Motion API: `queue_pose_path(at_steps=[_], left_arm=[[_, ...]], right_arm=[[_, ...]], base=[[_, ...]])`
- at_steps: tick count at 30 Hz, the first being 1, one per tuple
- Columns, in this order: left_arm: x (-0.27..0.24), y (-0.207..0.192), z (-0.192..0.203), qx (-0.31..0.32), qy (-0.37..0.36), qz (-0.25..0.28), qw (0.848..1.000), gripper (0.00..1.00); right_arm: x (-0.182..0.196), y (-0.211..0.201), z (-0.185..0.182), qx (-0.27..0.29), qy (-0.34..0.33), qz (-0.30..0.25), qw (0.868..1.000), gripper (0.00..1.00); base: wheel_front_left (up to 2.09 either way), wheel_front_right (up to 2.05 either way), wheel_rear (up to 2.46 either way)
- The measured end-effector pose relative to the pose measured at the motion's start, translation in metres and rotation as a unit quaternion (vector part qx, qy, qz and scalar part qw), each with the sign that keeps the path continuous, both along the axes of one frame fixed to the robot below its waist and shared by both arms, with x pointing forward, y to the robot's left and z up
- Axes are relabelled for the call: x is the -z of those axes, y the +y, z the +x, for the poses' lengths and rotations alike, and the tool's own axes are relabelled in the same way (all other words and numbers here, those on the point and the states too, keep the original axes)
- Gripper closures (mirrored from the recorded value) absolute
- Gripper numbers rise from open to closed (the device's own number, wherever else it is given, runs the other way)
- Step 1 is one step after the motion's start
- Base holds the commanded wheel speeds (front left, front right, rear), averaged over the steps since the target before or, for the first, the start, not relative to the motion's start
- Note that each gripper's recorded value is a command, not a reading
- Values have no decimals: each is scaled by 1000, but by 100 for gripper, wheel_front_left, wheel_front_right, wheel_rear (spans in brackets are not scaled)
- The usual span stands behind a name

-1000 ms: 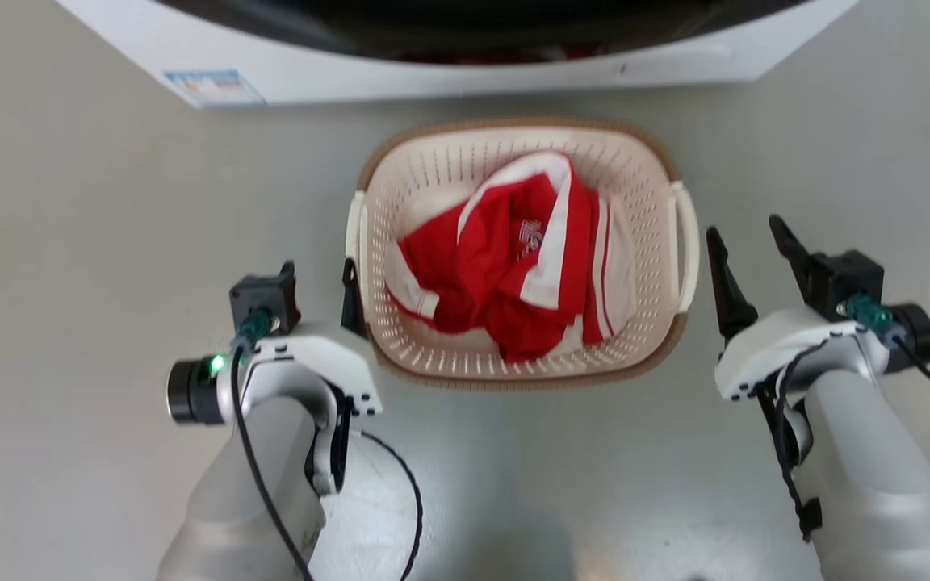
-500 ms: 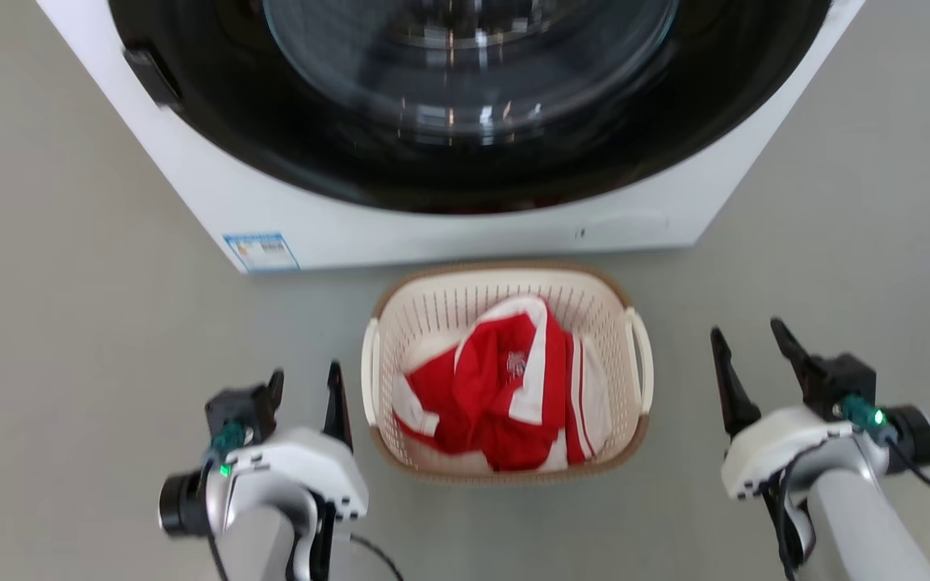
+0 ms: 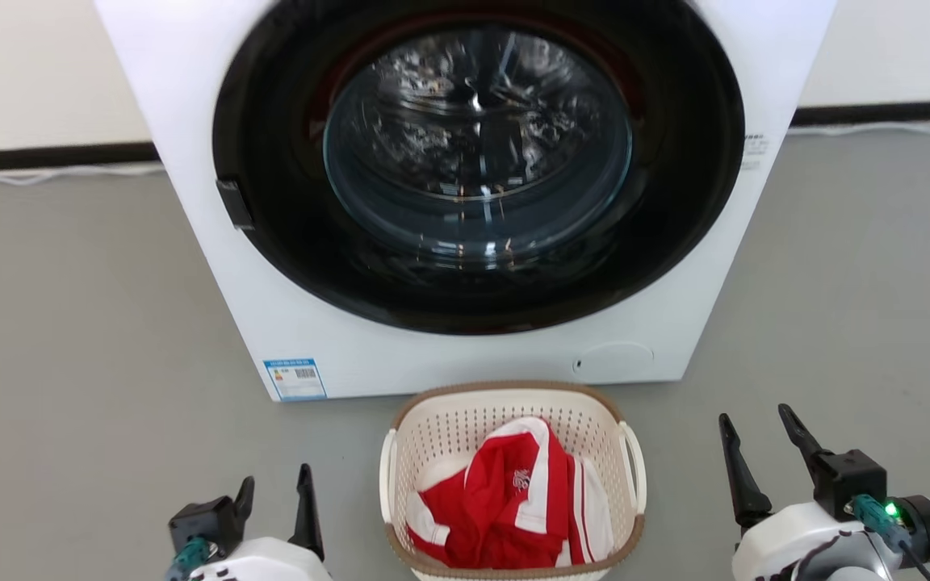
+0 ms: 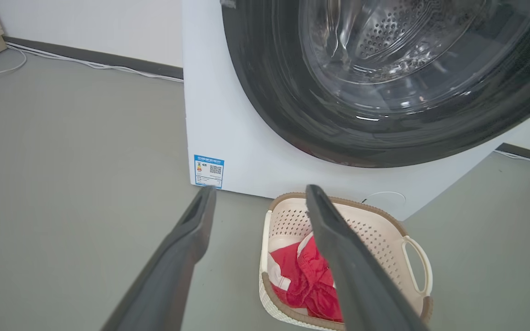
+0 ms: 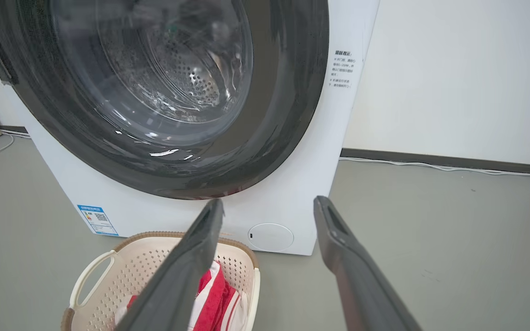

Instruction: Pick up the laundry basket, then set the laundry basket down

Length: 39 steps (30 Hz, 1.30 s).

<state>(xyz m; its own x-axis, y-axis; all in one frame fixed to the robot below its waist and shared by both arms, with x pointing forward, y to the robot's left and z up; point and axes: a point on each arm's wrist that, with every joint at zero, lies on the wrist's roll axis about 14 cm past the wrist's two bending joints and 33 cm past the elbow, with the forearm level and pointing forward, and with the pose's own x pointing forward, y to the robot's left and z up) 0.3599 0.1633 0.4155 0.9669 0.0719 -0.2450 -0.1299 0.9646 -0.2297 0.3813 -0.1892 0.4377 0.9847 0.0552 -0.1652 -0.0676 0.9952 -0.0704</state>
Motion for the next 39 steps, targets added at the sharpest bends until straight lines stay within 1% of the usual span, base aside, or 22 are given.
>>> queue_pose_path(at_steps=[5, 17, 18, 26, 31, 39], left_arm=[[-16, 9, -6, -15, -28, -7, 999, 0], [-27, 20, -19, -38, -48, -20, 998, 0], [-29, 21, -18, -41, -52, -20, 998, 100], [13, 21, -45, -48, 19, -26, 998, 100], [14, 21, -46, -55, 24, -46, 997, 100], [16, 23, -45, -68, 32, -95, 993, 100]], right_arm=[[-24, 4, -4, -5, -41, 3, 999, 0], [-42, 0, -18, 3, -72, 8, 997, 0], [-44, 0, -18, 3, -75, 8, 997, 100], [3, -1, -43, 13, 1, 21, 1000, 100], [4, -4, -42, 27, 4, 51, 998, 100], [2, -7, -41, 49, 5, 105, 993, 100]], base=[[0, 0, 0], [0, 0, 0], [0, 0, 0], [0, 0, 0], [0, 0, 0], [0, 0, 0]])
